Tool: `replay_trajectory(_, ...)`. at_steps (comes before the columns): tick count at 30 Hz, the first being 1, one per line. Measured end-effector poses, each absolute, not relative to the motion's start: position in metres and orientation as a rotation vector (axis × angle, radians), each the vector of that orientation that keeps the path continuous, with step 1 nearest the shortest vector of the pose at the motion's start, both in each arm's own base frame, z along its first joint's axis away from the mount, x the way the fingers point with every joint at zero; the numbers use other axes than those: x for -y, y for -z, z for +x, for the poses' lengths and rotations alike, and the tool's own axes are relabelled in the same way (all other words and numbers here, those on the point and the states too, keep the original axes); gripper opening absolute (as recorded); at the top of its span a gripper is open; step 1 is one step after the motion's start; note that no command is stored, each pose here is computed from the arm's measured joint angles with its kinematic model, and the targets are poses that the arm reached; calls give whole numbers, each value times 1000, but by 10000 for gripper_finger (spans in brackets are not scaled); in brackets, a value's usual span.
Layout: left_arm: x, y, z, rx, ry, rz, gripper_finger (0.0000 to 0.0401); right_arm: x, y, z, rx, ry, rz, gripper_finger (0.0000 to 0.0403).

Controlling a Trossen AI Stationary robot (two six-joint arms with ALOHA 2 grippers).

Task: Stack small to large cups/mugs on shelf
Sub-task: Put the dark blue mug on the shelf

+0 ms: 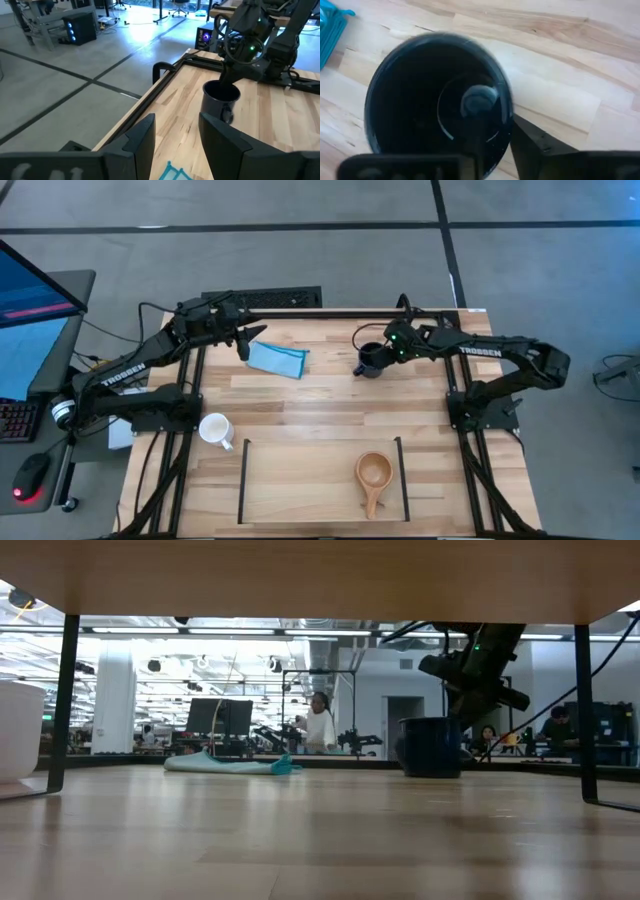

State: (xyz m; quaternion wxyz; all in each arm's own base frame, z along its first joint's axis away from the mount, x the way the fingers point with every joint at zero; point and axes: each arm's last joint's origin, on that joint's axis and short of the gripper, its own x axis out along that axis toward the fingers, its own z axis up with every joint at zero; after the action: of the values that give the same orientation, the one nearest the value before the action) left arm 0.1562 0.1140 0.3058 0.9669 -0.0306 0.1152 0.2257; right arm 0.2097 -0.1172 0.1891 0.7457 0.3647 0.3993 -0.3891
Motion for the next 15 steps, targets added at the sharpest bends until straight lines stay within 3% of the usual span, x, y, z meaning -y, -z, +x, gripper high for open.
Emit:
replay_trajectory(7,-114,-306,156,-233,-456,-62,142,116,-190,212,-871,789,798,29)
replay_trajectory(15,-114,-306,156,-233,-456,-62,142,114,-191,216,-858,743,787,29)
